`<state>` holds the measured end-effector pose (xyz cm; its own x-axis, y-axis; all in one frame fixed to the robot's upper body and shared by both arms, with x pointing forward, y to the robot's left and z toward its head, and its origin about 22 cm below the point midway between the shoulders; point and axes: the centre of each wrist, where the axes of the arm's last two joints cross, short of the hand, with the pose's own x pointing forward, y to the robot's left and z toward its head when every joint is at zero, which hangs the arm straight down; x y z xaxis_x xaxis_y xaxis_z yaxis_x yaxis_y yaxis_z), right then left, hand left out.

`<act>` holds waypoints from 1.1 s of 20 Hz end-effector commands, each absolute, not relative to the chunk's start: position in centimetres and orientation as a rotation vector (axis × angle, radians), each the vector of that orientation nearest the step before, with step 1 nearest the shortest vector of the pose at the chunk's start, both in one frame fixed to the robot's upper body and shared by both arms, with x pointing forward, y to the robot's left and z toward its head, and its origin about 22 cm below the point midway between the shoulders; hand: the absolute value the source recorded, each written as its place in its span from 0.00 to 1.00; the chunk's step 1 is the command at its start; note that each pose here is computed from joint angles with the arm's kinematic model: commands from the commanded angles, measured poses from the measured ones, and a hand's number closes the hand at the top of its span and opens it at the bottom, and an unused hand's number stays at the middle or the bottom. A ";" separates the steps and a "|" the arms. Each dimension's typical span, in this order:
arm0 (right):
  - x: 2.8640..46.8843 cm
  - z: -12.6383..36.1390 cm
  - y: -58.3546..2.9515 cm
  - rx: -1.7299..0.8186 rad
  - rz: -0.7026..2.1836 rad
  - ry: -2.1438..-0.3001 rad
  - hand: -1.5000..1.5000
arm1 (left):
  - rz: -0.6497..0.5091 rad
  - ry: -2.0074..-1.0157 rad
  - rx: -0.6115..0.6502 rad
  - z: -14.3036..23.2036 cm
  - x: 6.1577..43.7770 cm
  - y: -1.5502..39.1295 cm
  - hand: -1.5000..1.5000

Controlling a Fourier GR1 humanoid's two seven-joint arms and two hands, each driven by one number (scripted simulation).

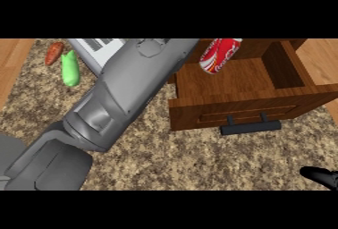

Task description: Pick up the can, place it into the drawer and close the drawer

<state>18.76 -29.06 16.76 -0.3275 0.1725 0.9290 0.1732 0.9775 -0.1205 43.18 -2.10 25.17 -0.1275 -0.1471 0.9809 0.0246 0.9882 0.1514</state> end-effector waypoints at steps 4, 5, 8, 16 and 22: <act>19.0 18.0 -29.5 -0.306 0.081 -1.957 0.00 | -0.095 -1.715 0.150 24.4 43.4 -1.9 0.00; 18.7 17.8 -29.3 -0.336 0.110 -1.957 0.00 | -0.093 -1.720 0.139 25.7 43.4 -2.2 0.00; 18.6 17.9 -28.5 -0.321 0.165 -1.974 0.00 | -0.056 -1.712 0.115 24.6 43.7 -1.6 0.00; 22.6 18.3 -27.5 -0.535 0.459 -1.996 0.00 | 0.004 -1.708 0.049 24.7 43.5 -1.8 0.00; 25.0 17.5 -24.8 -0.729 0.616 -1.977 0.00 | 0.008 -1.712 0.036 27.0 43.3 -2.6 0.00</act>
<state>23.49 -26.22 18.07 -0.4145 0.6131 0.6726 0.2026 0.7827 -0.5885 43.48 -2.06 25.61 -0.1381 -0.0251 0.9901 -0.0360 0.9991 0.0203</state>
